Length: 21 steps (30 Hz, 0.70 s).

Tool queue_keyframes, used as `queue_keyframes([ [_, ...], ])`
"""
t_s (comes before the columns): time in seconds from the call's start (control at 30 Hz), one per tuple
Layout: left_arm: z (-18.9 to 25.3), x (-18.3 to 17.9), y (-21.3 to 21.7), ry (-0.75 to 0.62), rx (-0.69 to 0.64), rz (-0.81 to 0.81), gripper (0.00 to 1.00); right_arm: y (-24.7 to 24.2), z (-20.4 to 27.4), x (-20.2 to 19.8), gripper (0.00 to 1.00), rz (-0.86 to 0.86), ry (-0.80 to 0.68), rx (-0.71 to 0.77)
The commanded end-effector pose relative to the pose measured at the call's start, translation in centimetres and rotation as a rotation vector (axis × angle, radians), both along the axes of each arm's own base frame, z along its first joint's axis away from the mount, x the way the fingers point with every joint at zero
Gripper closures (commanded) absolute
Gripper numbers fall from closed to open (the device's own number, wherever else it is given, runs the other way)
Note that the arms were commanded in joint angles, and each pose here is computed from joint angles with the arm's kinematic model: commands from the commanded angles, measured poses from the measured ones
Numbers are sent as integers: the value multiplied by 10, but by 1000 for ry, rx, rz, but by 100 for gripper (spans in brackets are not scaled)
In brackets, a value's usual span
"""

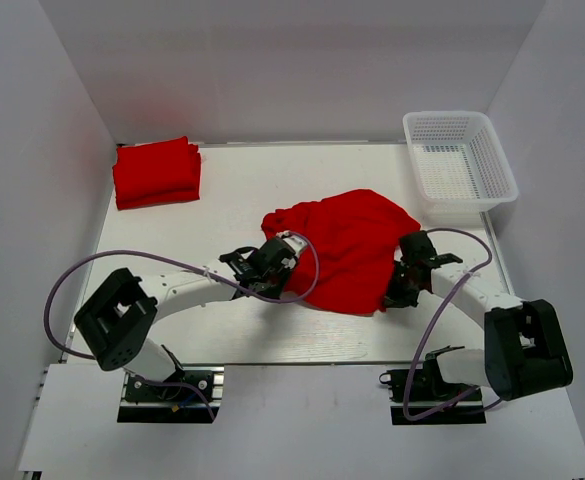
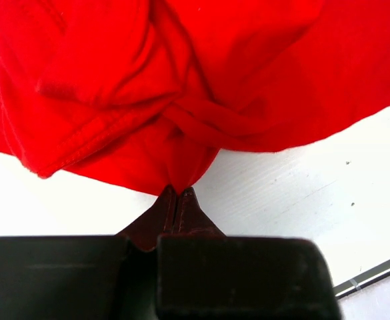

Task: Fold and stack the t-shirts
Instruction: Flatten out the tshirt

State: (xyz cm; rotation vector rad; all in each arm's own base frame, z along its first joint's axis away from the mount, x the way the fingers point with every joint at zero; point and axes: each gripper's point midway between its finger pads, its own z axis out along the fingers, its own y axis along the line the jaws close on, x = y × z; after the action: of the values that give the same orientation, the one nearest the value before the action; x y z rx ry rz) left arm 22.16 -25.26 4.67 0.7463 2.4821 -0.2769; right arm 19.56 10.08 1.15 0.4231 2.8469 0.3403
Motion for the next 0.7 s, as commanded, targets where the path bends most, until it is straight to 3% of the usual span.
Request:
queue_keyframes([
  [0.0,27,3,-2,-49,-46,18,100,-16,-12,-4,100,6,26,-102],
  [0.03,32,7,3,-56,-38,35,100,-15,-7,2,100,7,-2,-100],
  [0.13,73,22,5,-152,-61,81,100,-11,53,63,100,-7,-282,-96],
  [0.23,135,48,16,-315,-86,176,100,-21,155,116,100,-70,-646,-124],
  [0.27,175,60,26,-419,-107,238,100,-37,180,126,100,-129,-728,-186],
  [0.3,195,66,31,-471,-124,277,100,-38,230,139,100,-161,-846,-176],
  [0.5,330,96,87,-843,-180,547,100,-93,376,159,100,-386,-1180,-393],
  [0.67,417,92,144,-1079,-137,726,100,-130,489,130,100,-538,-1390,-509],
])
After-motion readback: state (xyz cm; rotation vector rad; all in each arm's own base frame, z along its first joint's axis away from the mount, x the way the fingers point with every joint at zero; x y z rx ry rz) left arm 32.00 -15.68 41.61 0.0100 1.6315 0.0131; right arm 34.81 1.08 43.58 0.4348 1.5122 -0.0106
